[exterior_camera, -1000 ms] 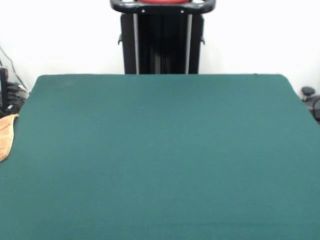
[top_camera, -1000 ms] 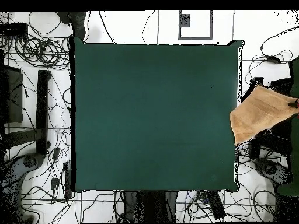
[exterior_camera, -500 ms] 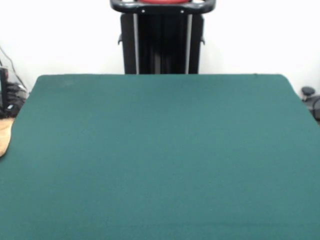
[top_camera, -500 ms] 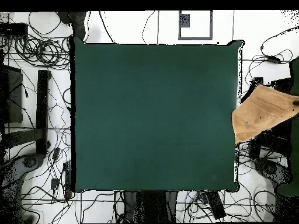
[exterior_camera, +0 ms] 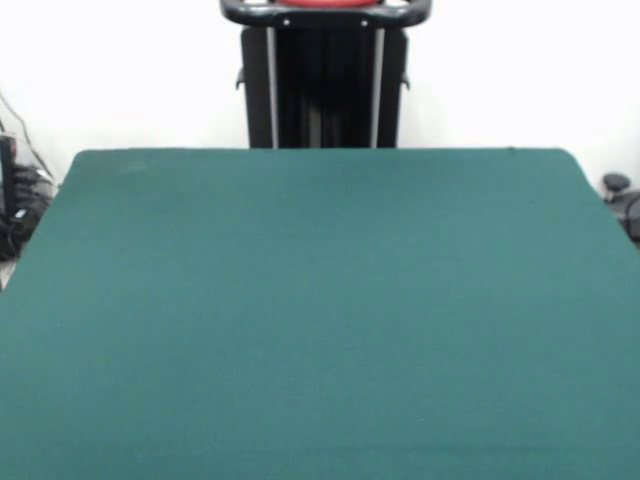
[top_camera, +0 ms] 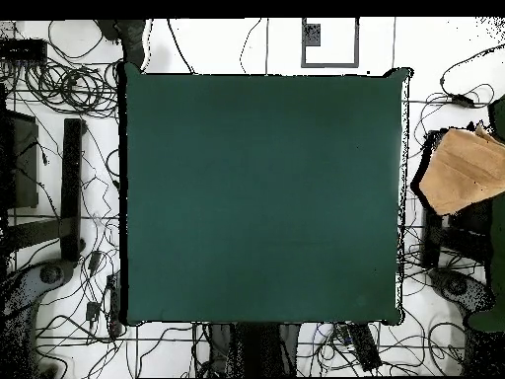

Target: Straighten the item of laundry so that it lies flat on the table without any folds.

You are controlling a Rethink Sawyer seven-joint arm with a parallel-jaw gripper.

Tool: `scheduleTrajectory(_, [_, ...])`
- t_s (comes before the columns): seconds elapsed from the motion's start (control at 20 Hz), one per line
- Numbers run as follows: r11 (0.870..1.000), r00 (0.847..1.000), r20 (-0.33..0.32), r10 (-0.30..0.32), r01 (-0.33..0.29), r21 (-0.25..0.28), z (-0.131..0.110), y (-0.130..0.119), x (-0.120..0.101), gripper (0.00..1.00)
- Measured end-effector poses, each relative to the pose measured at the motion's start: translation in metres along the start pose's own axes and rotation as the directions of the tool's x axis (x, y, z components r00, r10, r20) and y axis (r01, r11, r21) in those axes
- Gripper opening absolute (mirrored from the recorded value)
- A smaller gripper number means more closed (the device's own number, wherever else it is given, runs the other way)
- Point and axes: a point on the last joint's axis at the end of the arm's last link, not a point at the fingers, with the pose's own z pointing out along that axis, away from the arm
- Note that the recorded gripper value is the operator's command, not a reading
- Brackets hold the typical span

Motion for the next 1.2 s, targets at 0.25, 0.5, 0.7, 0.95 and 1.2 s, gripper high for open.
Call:
scheduleTrajectory(0.25, [0.999,0.999,0.016,-0.029,0.029,0.021,-0.012,-0.005,-0.002,0.00])
scheduleTrajectory(0.5, [0.999,0.999,0.031,-0.040,0.040,0.016,-0.027,0.002,0.007,0.00])
scheduleTrajectory(0.7, [0.997,0.996,0.074,-0.057,0.054,0.053,-0.057,0.031,0.032,0.00])
scheduleTrajectory(0.95, [0.992,0.994,0.097,-0.049,0.036,0.125,-0.081,0.062,0.054,0.00])
scheduleTrajectory(1.2, [0.983,0.996,0.090,-0.026,0.009,0.185,-0.104,0.111,0.069,0.00])
